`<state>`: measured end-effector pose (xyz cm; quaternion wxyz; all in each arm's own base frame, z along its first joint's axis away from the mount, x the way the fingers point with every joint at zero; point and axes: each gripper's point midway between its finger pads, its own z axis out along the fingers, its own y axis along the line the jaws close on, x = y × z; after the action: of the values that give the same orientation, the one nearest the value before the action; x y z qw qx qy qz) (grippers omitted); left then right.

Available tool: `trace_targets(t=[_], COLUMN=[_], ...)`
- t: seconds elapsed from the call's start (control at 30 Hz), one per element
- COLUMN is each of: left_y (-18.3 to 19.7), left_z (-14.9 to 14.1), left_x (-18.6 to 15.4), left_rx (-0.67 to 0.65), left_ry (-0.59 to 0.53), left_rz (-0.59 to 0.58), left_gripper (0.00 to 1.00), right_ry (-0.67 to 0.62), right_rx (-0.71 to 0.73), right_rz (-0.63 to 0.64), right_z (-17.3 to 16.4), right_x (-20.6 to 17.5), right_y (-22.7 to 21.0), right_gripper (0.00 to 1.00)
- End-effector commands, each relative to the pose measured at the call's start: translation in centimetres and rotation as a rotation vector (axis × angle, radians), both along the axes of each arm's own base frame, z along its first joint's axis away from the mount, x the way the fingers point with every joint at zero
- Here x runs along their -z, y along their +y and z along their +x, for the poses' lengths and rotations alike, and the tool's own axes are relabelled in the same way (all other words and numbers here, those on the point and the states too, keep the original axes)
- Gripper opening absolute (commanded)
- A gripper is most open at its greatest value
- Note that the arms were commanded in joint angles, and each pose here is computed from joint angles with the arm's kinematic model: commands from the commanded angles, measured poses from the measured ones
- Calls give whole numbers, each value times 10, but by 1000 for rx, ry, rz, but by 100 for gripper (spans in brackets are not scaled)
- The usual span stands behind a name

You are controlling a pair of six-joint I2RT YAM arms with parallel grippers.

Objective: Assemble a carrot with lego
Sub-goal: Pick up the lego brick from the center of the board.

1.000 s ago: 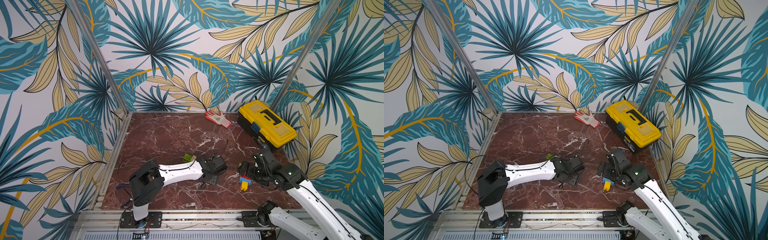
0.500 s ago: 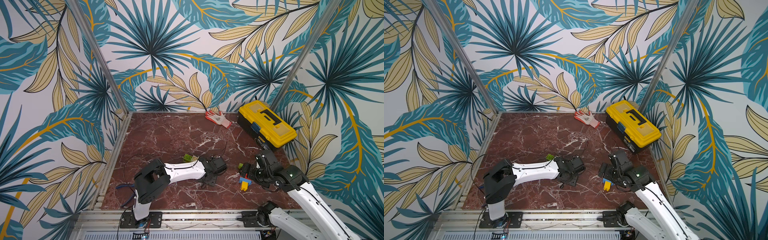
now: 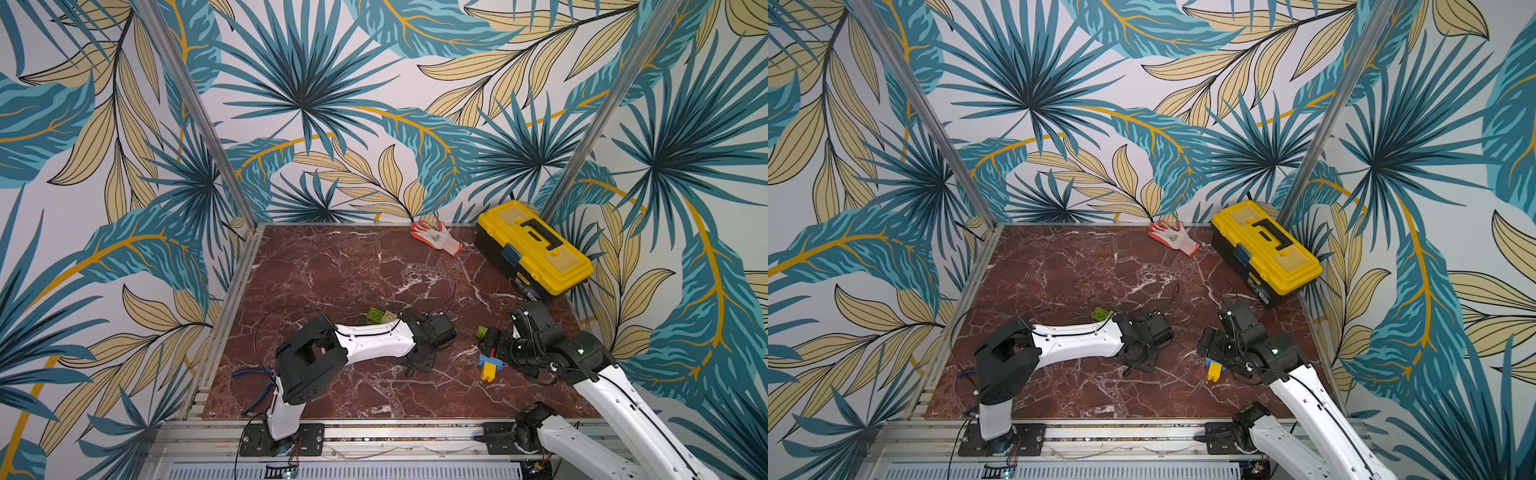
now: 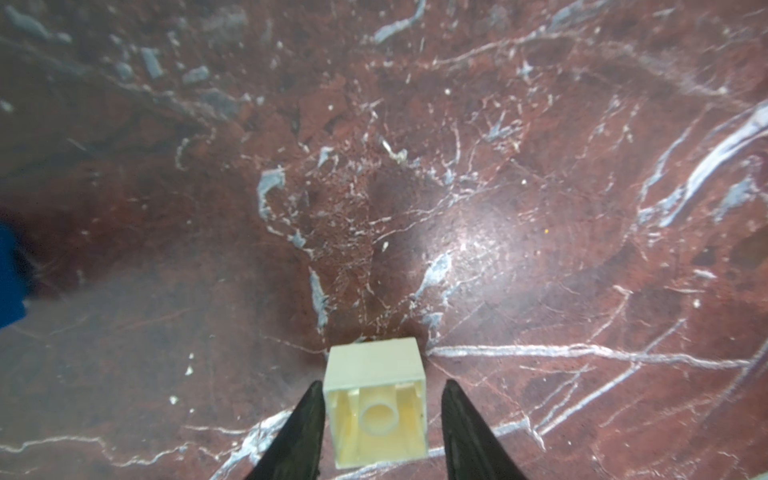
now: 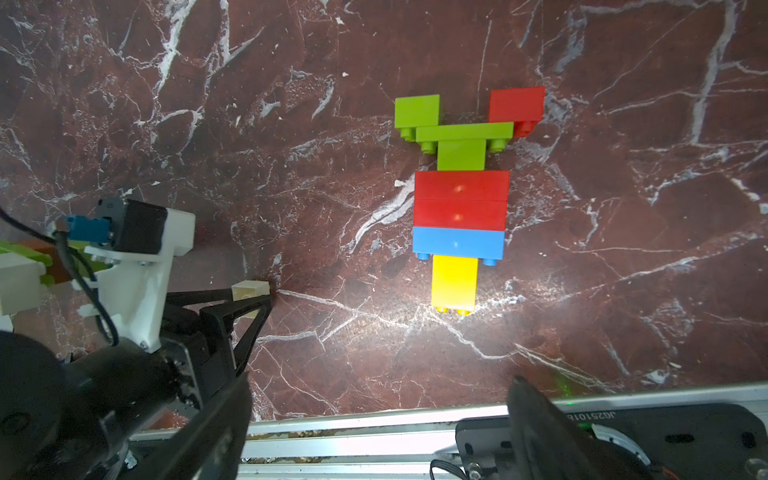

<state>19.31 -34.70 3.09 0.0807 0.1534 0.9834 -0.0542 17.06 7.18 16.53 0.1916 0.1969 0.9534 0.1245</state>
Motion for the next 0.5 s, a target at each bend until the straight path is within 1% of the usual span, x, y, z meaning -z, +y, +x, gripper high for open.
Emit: trace_targets(t=[0.0, 0.13, 0.17, 0.23, 0.33, 0.47], left_y=[-4, -4, -4, -3, -4, -7], left_z=[5, 7, 7, 7, 8, 4], left_x=[-4, -3, -2, -1, -2, 0], left_rx=[-4, -6, -5, -6, -3, 3], left_ry=[-5, -5, -4, -3, -4, 25], left_rz=[-11, -10, -7, -6, -7, -18], left_gripper=[42, 41, 40, 35, 30, 28], right_ry=[13, 9, 7, 8, 7, -3], right_rx=[-4, 0, -1, 2, 0, -3], right_rz=[-4, 0, 0, 1, 2, 2], right_z=[-4, -4, -5, -5, -6, -6], right_x=[6, 5, 5, 5, 5, 2], right_y=[-2, -2, -2, -3, -3, -3], right_gripper=[95, 94, 94, 94, 94, 95])
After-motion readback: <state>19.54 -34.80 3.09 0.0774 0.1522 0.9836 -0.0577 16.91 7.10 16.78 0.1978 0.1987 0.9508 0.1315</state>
